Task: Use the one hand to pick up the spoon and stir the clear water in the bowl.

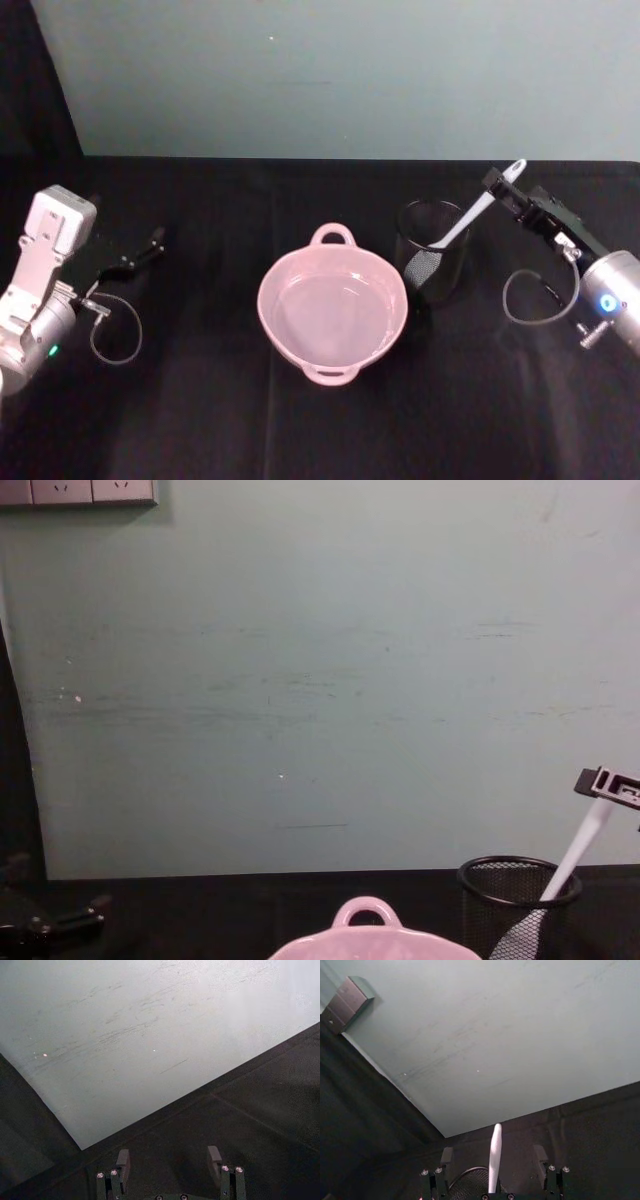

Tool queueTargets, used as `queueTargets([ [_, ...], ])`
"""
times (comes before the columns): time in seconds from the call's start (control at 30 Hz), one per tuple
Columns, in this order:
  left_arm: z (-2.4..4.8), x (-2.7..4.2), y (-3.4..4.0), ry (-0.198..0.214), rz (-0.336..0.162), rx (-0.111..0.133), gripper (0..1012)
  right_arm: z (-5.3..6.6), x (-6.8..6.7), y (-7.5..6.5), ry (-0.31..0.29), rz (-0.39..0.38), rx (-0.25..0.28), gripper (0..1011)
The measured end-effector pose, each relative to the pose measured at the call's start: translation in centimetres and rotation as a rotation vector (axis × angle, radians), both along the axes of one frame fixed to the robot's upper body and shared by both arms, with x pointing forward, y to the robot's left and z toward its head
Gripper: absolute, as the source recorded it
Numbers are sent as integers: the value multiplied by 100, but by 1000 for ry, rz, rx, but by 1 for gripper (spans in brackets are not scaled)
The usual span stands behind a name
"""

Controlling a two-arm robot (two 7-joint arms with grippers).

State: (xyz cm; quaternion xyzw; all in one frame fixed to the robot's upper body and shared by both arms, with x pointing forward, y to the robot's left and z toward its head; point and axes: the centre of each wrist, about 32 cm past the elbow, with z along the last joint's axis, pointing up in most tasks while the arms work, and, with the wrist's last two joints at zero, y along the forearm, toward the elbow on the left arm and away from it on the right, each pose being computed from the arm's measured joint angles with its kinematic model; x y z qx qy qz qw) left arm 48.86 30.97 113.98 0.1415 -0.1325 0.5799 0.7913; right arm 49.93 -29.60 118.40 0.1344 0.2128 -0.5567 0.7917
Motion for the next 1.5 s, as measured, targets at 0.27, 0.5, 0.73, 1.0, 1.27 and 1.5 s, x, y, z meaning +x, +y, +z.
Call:
queueTargets([
  [0.27, 0, 0, 0, 0, 0, 0, 1011, 14, 140, 32, 42, 9, 9, 1003],
  [0.5, 0, 0, 0, 0, 0, 0, 1011, 37, 182, 53, 46, 18, -3, 1003],
  [0.73, 0, 0, 0, 0, 0, 0, 1011, 32, 192, 57, 47, 20, -2, 1003],
  [1.0, 0, 0, 0, 0, 0, 0, 1011, 34, 188, 55, 46, 20, -2, 947],
  [1.27, 0, 0, 0, 0, 0, 0, 1011, 36, 185, 55, 45, 19, -4, 739],
  [1.5, 0, 0, 0, 0, 0, 0, 1011, 36, 183, 54, 44, 18, -4, 520],
])
